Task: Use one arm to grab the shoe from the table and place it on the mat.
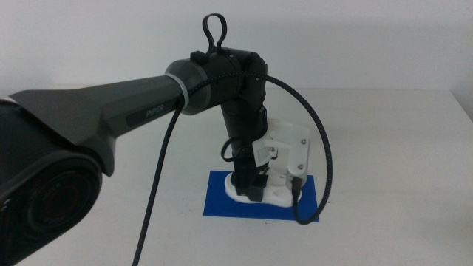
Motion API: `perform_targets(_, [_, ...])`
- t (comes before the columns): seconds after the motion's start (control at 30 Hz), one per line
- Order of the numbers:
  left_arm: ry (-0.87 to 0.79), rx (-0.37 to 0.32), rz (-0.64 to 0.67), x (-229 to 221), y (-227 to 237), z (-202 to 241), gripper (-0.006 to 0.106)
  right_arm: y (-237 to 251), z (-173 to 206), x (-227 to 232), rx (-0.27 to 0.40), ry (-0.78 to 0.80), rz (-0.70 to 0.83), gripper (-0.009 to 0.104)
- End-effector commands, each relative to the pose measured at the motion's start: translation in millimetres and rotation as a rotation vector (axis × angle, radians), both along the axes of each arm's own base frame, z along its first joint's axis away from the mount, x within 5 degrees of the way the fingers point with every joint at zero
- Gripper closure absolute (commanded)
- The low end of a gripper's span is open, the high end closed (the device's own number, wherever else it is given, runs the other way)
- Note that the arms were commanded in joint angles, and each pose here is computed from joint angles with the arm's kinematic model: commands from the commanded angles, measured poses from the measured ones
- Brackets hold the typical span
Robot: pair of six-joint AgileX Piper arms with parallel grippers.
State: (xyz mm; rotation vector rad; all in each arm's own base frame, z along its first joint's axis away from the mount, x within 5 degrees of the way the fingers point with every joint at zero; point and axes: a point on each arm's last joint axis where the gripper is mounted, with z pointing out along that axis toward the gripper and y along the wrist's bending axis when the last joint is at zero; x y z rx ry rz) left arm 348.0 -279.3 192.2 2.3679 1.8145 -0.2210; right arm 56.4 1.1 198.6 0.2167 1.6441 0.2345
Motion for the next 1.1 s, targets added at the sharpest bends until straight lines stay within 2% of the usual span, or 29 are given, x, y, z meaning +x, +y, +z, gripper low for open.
perform_targets(0.0, [-0.034, -0.037, 0.059, 6, -3, 1, 0.091, 0, 0, 0, -0.009, -0.011, 0.002, 0.016])
perform_targets(0.3, [-0.044, -0.022, 0.154, 12, -4, -11, 0.090, 0, 0, 0, -0.009, -0.011, 0.002, 0.016])
perform_targets(0.43, [-0.025, -0.001, 0.147, 11, -4, -17, 0.082, 0, 0, 0, -0.009, -0.011, 0.002, 0.016])
perform_targets(0.5, [-0.025, 0.000, 0.147, 11, -4, -17, 0.071, 0, 0, 0, -0.009, -0.011, 0.002, 0.016])
perform_targets(0.53, [-0.026, -0.002, 0.148, 11, -4, -17, 0.058, 0, 0, 0, -0.009, -0.011, 0.002, 0.016])
perform_targets(0.57, [-0.025, -0.011, 0.152, 11, -5, -17, 0.027, 0, 0, 0, -0.009, -0.011, 0.002, 0.016])
perform_targets(0.67, [-0.024, -0.016, 0.153, 11, -5, -15, 0.006, 0, 0, 0, -0.009, -0.011, 0.002, 0.016])
perform_targets(0.8, [-0.034, 0.001, 0.160, 6, 2, 8, 0.007, 0, 0, 0, -0.009, -0.011, 0.002, 0.016])
perform_targets(0.9, [-0.068, 0.000, 0.219, -1, 17, 49, 0.007, 0, 0, 0, -0.009, -0.011, 0.002, 0.016])
perform_targets(0.97, [-0.110, -0.052, 0.287, -6, 35, 88, 0.007, 0, 0, 0, -0.009, -0.011, 0.002, 0.016])
perform_targets(1.07, [-0.139, -0.213, 0.436, -19, 68, 148, 0.007, 0, 0, 0, -0.009, -0.011, 0.002, 0.016])
